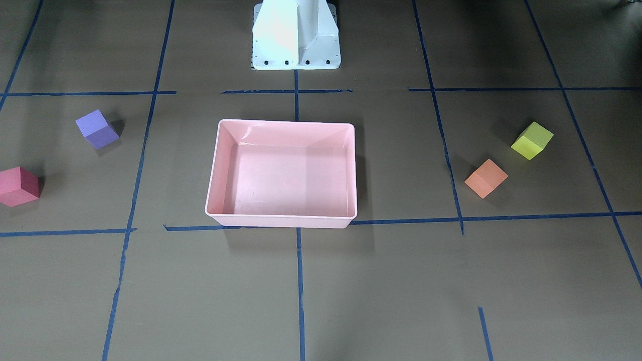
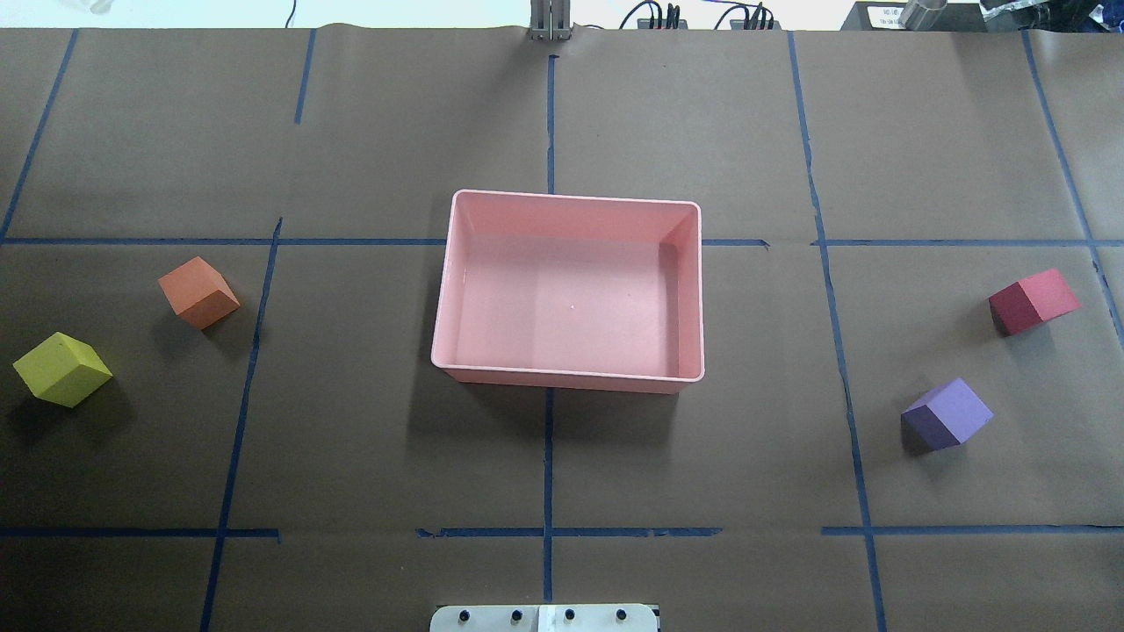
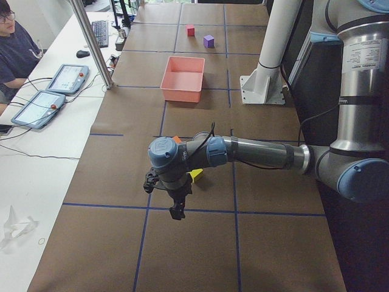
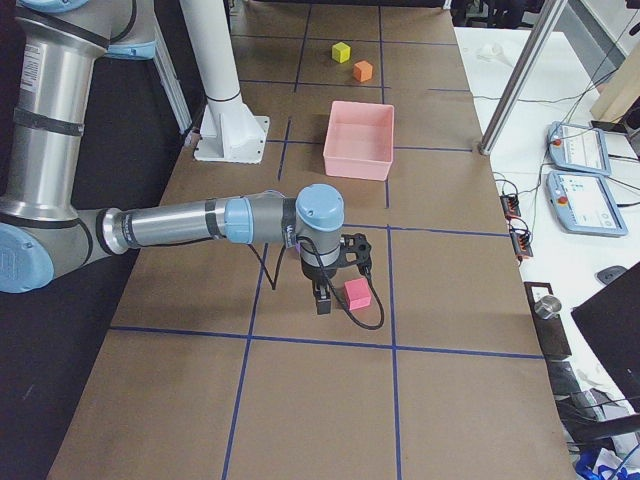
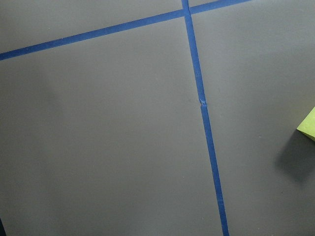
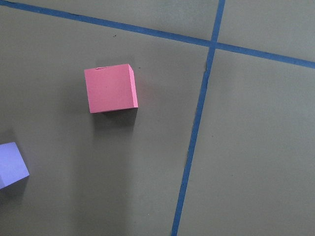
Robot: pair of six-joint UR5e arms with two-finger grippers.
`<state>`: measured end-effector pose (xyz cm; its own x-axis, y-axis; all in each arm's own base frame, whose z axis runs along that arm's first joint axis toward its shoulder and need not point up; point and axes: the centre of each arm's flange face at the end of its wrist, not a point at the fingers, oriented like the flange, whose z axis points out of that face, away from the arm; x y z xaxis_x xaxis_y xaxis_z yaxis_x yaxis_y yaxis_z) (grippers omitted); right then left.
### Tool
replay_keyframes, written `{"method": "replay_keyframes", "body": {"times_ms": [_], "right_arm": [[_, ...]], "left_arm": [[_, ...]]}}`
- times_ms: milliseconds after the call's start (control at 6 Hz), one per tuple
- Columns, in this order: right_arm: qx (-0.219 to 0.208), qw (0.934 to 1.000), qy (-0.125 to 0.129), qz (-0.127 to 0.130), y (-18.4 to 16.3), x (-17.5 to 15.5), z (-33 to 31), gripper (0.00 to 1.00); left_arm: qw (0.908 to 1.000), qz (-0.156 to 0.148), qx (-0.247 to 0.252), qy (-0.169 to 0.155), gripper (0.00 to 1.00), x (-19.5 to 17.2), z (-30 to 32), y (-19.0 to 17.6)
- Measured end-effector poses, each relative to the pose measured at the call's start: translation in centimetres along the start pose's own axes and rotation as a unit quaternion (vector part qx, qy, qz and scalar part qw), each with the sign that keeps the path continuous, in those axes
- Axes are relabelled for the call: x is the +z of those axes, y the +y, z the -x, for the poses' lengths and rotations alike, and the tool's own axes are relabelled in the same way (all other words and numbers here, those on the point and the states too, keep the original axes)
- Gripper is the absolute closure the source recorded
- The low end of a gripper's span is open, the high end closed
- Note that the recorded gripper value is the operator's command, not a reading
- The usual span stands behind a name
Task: Place blocks into pink bin with both arms
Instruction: 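Move the right gripper toward the red cube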
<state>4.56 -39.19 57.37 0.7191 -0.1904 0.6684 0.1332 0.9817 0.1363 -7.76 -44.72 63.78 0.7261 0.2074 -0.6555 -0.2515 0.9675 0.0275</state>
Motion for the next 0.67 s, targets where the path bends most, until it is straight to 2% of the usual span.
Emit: {"method": "replay_keyframes", "body": {"times_ms": [333,667], "right_arm": [[-0.026,0.9996,0.001,-0.006,-1.7,0.0,1.3,0.0],[-0.062,0.9974,-0.005,-0.035,-4.7,4.1,2.9,0.0]], "left_arm": [[1.0,-0.002,0.002,0.0,0.0,-0.3,-0.3,-0.1],[1.0,-0.003,0.003,0.0,0.0,-0.3,-0.4,-0.1]]}}
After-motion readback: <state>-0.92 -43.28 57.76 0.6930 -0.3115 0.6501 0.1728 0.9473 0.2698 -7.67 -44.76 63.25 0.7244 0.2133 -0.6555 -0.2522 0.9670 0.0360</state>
